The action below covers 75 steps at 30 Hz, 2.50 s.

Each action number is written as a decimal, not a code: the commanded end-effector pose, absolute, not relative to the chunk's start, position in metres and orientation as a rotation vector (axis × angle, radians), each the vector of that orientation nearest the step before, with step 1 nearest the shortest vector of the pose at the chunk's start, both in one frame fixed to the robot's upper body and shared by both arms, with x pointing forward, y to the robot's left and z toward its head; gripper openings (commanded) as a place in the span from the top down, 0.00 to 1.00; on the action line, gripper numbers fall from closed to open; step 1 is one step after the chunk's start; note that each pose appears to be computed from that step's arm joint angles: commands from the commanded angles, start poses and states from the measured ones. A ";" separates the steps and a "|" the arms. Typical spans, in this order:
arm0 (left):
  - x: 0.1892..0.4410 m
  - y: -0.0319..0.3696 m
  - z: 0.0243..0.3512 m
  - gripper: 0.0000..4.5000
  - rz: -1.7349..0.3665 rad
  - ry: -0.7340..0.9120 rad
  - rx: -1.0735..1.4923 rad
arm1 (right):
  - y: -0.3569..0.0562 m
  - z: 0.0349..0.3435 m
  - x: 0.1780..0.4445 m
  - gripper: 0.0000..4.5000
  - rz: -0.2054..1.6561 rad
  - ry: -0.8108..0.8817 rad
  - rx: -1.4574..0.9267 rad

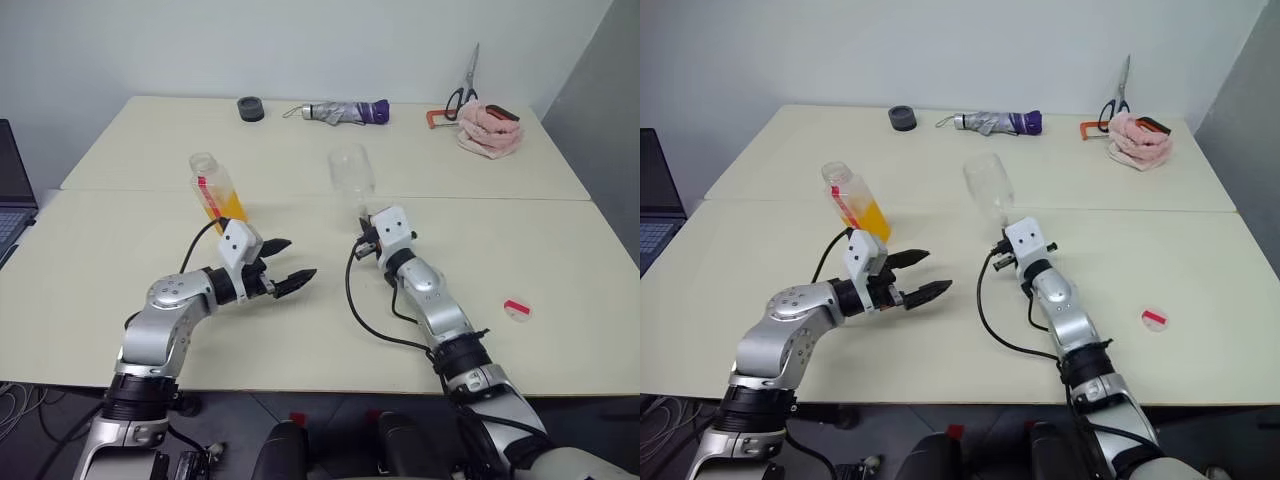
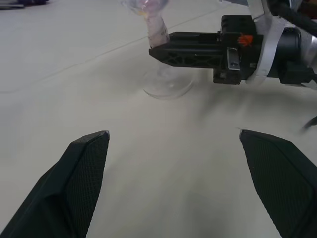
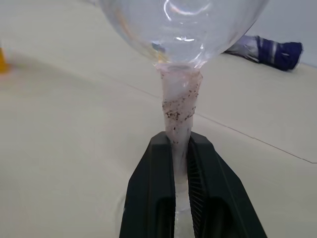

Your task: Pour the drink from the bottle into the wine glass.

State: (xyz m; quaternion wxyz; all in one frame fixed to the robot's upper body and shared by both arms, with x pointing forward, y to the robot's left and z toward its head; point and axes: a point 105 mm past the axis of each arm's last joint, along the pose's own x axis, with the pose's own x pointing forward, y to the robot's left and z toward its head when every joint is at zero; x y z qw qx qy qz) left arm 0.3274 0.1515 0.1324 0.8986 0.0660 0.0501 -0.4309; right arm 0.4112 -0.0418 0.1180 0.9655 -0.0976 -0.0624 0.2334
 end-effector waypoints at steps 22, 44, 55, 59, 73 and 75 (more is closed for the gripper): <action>0.322 0.178 0.164 0.00 -0.864 0.054 0.165 | -0.006 0.131 0.394 0.98 0.725 -0.230 0.019; 0.325 0.183 0.204 0.00 -0.784 -0.112 0.238 | 0.001 0.105 0.400 0.62 0.760 -0.117 0.018; 0.326 0.178 0.218 0.00 -0.770 -0.163 0.272 | 0.001 0.107 0.403 0.01 0.756 -0.113 0.017; 0.325 0.175 0.223 0.00 -0.776 -0.180 0.275 | 0.000 0.107 0.404 0.01 0.751 -0.110 0.021; 0.322 0.172 0.222 0.00 -0.769 -0.183 0.257 | -0.010 0.091 0.392 0.01 0.811 -0.068 -0.016; 0.321 0.173 0.217 0.00 -0.762 -0.171 0.253 | -0.016 0.086 0.387 0.01 0.828 -0.053 -0.038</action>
